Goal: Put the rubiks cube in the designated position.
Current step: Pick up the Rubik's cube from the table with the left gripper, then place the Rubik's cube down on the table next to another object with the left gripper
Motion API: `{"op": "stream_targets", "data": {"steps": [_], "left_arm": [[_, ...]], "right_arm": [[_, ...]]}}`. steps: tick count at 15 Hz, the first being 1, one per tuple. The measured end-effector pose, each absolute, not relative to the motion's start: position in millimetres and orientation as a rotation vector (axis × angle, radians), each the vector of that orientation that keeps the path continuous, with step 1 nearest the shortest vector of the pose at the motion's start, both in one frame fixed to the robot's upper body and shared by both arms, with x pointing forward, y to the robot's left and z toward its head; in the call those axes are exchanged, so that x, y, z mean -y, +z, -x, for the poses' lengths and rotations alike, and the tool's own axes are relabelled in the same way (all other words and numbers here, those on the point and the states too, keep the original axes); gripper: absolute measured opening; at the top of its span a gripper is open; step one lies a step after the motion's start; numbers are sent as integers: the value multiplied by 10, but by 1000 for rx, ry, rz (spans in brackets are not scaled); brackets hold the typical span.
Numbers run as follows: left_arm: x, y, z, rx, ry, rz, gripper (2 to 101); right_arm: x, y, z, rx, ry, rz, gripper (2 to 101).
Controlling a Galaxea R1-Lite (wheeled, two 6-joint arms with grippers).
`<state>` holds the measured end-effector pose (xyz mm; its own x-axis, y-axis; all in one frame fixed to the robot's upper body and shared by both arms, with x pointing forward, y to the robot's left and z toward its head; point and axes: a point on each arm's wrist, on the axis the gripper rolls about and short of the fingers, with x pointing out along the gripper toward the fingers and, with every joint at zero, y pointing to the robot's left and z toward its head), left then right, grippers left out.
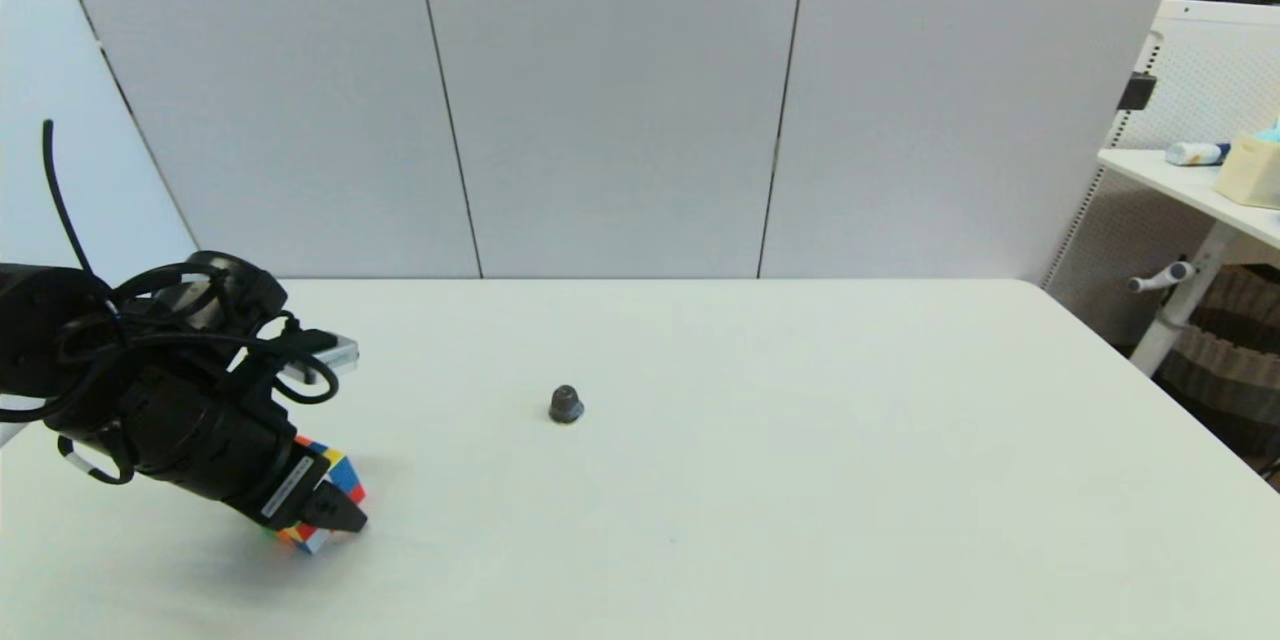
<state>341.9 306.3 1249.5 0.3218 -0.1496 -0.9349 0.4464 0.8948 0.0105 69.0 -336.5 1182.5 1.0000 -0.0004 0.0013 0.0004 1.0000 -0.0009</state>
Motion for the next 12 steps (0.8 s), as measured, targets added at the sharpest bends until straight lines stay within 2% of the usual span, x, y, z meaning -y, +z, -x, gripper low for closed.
{"op": "stream_targets", "data": {"steps": [2,4,9,12], "left_arm": [[-3063,12490,-3416,-1187,-401,-288,754],[-3064,12482,-3412,-1190,-401,-288,597],[-3057,12527,-3431,-1163,-400,-292,575],[-3011,12703,-3495,-1084,-405,-314,575]], "right_arm": [[3365,11825,-690,1,0,1,1005],[3365,11825,-690,1,0,1,1005],[3365,11825,-690,1,0,1,1005],[3365,11825,-690,1,-1,1,1005]]}}
